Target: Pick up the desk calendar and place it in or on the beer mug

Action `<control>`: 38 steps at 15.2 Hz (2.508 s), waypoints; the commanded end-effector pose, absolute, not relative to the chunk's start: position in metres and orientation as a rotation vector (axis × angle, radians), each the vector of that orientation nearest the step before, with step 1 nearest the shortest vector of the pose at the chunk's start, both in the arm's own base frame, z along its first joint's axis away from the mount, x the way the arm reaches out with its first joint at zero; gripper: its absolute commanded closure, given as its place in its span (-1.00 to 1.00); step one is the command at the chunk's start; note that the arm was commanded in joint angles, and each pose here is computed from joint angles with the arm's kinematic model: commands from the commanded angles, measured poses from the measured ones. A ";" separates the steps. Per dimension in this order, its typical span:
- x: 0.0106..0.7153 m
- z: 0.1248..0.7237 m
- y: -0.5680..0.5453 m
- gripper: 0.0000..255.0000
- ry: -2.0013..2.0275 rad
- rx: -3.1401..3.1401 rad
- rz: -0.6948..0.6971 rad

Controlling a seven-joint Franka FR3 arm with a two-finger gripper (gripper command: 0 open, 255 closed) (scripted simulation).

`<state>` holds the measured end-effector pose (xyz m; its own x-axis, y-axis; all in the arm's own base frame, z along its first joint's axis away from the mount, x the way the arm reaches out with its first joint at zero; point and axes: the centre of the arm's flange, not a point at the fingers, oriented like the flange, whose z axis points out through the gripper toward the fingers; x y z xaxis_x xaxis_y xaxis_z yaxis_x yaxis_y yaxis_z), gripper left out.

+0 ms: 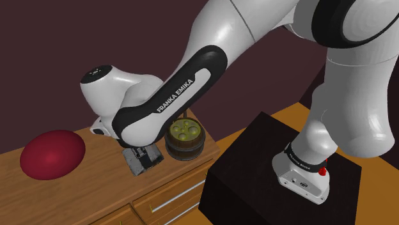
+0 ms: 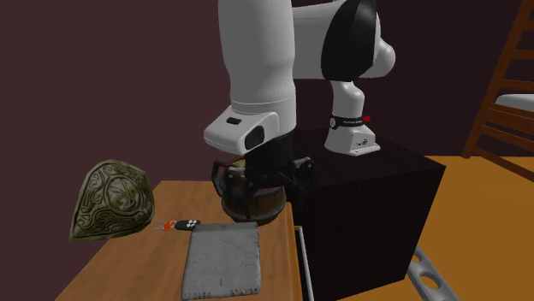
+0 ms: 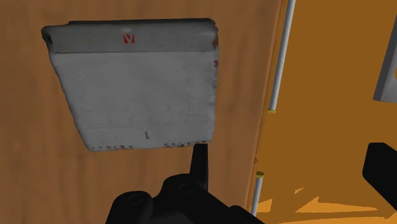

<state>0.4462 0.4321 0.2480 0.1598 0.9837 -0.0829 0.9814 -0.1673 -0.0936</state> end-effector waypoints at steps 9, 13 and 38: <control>0.443 0.214 0.432 -1.00 -2.018 -2.378 0.195; 0.443 0.214 0.432 -1.00 -2.018 -2.378 0.195; 0.576 0.094 0.181 -1.00 -0.741 -1.913 -0.360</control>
